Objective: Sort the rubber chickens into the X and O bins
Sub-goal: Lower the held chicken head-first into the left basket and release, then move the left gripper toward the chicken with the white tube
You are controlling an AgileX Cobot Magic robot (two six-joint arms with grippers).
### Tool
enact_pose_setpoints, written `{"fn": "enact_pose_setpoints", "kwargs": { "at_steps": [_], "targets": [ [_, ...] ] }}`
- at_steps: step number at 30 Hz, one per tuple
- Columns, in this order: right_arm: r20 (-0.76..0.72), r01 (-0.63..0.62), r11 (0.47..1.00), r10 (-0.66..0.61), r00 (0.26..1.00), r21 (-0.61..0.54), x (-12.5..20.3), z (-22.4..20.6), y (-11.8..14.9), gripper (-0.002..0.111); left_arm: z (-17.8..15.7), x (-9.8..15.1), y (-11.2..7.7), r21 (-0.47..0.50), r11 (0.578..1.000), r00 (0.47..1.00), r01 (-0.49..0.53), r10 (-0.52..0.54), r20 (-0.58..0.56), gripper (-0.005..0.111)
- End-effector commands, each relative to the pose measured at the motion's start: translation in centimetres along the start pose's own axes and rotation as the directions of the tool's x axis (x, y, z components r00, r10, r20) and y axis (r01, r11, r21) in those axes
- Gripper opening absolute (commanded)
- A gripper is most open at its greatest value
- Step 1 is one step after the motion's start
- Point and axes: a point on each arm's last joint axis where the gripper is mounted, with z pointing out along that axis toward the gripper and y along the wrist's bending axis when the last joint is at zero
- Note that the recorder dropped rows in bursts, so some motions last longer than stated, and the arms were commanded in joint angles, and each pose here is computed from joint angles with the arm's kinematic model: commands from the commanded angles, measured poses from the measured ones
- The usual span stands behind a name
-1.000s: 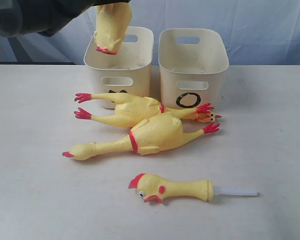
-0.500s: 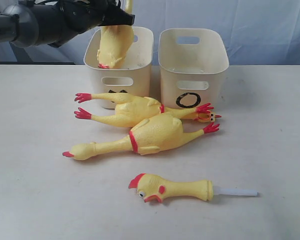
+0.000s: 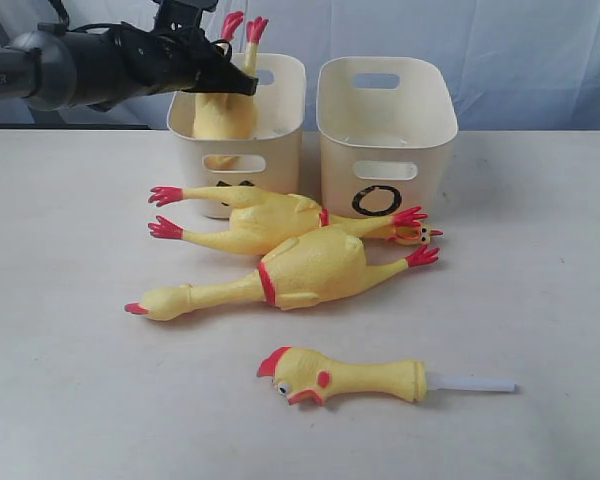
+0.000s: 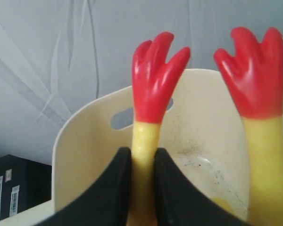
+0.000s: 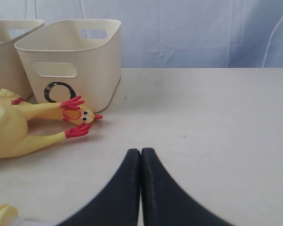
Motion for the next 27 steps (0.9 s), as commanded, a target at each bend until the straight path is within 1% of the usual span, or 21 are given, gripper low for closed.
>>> {"fn": "enact_pose_setpoints", "kwargs": {
  "at_steps": [1,3,5,7,13,17,20,23,25,27],
  "targets": [
    [0.01,0.002,1.0,-0.002,1.0,-0.004,0.0,0.0,0.0,0.0,0.3,0.2,0.1,0.005,1.0,1.0,-0.008,0.008,-0.009,0.027],
    [0.01,0.002,1.0,-0.002,1.0,-0.004,0.0,0.0,0.0,0.0,0.5,0.6,0.0,0.006,1.0,1.0,-0.008,0.008,-0.016,0.037],
    [0.01,0.002,1.0,-0.002,1.0,-0.004,0.0,0.0,0.0,0.0,0.6,0.7,0.0,0.006,1.0,1.0,-0.004,0.004,-0.019,0.044],
    [0.01,0.002,1.0,-0.002,1.0,-0.004,0.0,0.0,0.0,0.0,0.7,0.9,0.0,0.007,1.0,1.0,-0.001,0.001,-0.023,0.048],
    [0.01,0.002,1.0,-0.002,1.0,-0.004,0.0,0.0,0.0,0.0,0.7,0.8,0.0,-0.001,1.0,1.0,-0.001,0.001,-0.015,0.049],
    [0.01,0.002,1.0,-0.002,1.0,-0.004,0.0,0.0,0.0,0.0,0.2,0.1,0.2,-0.005,1.0,1.0,-0.001,0.001,0.003,0.049],
    [0.01,0.002,1.0,-0.002,1.0,-0.004,0.0,0.0,0.0,0.0,-0.7,-1.3,0.4,-0.008,1.0,0.999,-0.001,0.001,0.033,0.049],
    [0.01,0.002,1.0,-0.002,1.0,-0.004,0.0,0.0,0.0,0.0,-1.8,-2.8,0.5,0.003,1.0,0.998,-0.021,0.021,0.051,0.049],
    [0.01,0.002,1.0,-0.002,1.0,-0.004,0.0,0.0,0.0,0.0,-2.7,-3.7,0.4,0.021,0.999,0.998,-0.04,0.039,0.053,0.049],
    [0.01,0.002,1.0,-0.002,1.0,-0.004,0.0,0.0,0.0,0.0,-3.7,-4.5,0.3,0.059,0.995,0.996,-0.082,0.08,0.032,0.048]
  ]
}}
